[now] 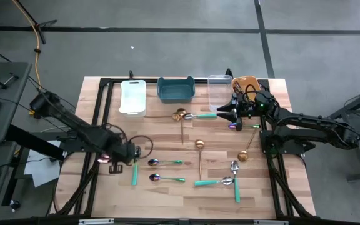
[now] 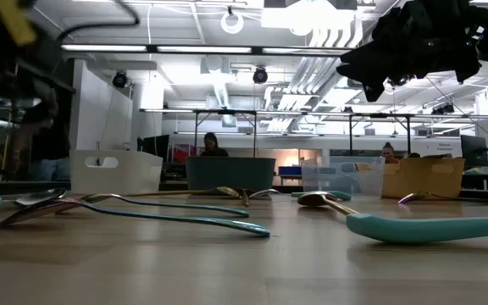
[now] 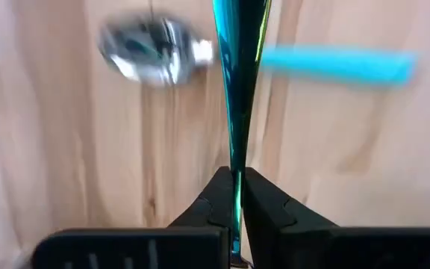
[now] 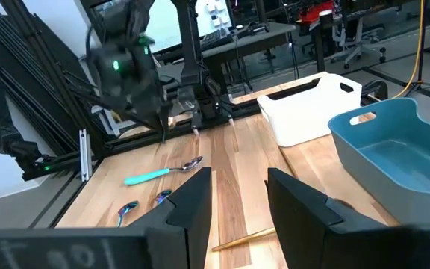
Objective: Sort silverware by color (type)
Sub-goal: Put the green spoon into the white bin
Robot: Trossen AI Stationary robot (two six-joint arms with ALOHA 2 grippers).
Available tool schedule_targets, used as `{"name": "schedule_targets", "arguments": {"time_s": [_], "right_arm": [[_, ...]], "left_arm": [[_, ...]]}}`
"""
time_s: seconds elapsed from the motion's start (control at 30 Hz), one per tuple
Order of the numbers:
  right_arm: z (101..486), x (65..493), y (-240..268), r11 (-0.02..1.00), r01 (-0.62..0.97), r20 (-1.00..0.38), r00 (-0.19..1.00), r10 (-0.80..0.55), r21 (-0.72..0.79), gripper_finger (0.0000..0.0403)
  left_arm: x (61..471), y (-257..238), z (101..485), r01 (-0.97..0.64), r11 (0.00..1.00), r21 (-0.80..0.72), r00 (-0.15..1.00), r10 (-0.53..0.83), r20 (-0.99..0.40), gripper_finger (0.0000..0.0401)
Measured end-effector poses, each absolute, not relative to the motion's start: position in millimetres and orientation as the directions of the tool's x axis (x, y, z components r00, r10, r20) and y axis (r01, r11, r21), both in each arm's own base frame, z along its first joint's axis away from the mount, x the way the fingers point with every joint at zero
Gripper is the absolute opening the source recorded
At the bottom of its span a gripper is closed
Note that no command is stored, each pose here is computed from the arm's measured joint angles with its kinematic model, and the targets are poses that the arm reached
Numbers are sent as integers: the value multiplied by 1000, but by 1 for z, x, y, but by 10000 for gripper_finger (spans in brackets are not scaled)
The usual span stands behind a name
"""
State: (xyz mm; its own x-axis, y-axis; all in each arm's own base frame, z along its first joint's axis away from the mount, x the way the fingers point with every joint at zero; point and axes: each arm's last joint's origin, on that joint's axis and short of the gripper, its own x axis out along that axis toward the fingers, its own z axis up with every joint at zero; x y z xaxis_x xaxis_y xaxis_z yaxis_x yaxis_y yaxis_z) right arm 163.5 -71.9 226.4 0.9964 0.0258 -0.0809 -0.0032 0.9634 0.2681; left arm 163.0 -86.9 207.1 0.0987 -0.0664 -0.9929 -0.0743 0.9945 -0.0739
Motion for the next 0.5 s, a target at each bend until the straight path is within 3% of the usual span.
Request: {"name": "schedule_targets", "arguments": {"time_s": [0.13,0.27,0.5], "right_arm": [[227,163,-72,965,-4,-80,996,26,261,126],[227,163,-72,966,-4,-80,996,26,258,126],[227,164,-72,964,-4,-79,997,26,267,126]], "left_arm": [[175,-77,237,-43,994,-97,400,-71,-914,5],[197,-61,252,65,995,-81,705,-103,-702,5],[221,-7,232,139,990,3,925,-129,-358,5]]}}
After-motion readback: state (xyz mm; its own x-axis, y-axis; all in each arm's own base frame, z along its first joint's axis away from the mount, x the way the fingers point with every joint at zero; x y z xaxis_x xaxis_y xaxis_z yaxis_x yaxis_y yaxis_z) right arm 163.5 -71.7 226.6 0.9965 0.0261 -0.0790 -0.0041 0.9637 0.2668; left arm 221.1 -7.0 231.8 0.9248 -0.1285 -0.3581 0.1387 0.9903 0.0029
